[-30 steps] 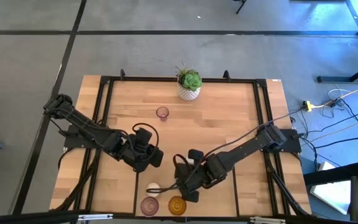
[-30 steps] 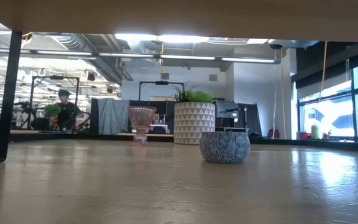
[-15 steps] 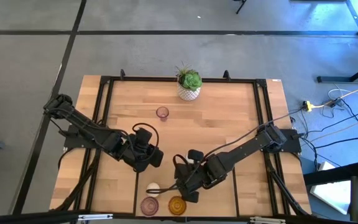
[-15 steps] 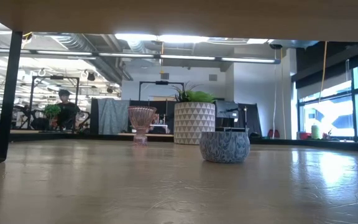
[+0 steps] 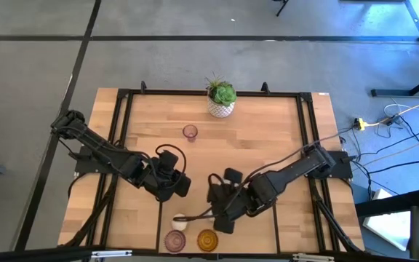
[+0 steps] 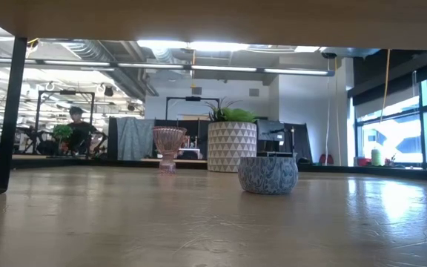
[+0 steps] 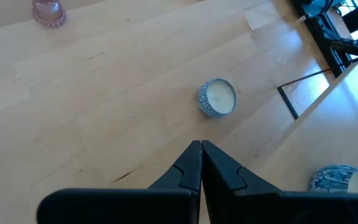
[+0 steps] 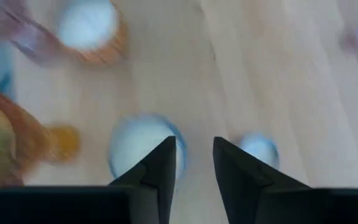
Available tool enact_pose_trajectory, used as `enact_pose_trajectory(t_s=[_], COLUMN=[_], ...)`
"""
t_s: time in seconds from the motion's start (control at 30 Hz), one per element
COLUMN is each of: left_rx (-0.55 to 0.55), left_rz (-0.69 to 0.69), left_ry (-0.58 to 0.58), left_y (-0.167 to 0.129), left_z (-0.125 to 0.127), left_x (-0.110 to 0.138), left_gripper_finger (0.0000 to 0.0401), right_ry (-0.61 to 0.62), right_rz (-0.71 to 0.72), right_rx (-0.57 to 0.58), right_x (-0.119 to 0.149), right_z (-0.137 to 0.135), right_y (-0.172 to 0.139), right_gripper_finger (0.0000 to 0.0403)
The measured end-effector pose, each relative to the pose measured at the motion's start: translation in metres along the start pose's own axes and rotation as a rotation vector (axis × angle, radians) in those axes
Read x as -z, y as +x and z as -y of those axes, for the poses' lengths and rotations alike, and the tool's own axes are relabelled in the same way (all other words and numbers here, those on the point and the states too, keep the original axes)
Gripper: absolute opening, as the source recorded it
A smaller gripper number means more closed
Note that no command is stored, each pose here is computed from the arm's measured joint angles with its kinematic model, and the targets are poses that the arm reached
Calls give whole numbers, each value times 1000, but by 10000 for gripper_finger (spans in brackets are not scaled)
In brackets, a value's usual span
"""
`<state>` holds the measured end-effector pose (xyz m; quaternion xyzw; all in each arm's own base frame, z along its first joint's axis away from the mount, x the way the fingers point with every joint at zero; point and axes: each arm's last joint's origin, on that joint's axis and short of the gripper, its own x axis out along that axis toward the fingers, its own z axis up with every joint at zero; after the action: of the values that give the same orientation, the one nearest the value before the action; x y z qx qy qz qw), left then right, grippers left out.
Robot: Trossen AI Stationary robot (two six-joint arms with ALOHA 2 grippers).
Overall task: Pick & Place candle stick holders
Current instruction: Put the blue scented candle on the shelf
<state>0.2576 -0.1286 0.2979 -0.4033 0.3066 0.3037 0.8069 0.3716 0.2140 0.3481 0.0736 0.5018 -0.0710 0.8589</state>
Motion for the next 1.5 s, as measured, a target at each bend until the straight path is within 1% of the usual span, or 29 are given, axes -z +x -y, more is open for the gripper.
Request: enact_pose_trajectory(t_s=[0.1,0.17,0.3,0.33,0.47,0.57,0.7,0.77,0.93,1.03,1.27,1.33,1.5], left_rx=[1,1,2,3,5,14,24,31,44,49,59,58,58], left_rz=[-3,-7,-10,-12,-19,-26,-36,-39,-46,-48,-57,-58,-60], left_ry=[5,10,16,17,17,13,15,13,19,21,34,35,46], left_y=[-1,-1,-2,-3,-3,-4,-6,-7,-9,-10,-13,-13,-13], left_z=[0,0,0,0,0,1,1,2,3,3,4,4,3], left_x=[1,3,4,4,6,7,11,12,16,17,21,22,22], left_gripper_finger=[2,2,2,2,2,2,2,2,2,2,2,2,2], right_ry=[70,86,86,87,88,90,96,94,107,105,5,-8,-94], right_rz=[-114,-163,-162,-157,-157,-158,-147,-151,-177,-171,-118,-104,-68], right_rx=[48,70,67,66,72,108,76,90,101,92,105,108,93], right_x=[10,14,15,14,14,16,19,23,27,27,47,46,38], right_z=[8,10,8,8,8,9,2,0,0,1,-18,-16,-12], right_y=[-4,-3,-3,-1,1,8,20,24,28,23,4,1,0], right_gripper_finger=[91,70,14,8,3,3,2,1,1,1,0,0,0])
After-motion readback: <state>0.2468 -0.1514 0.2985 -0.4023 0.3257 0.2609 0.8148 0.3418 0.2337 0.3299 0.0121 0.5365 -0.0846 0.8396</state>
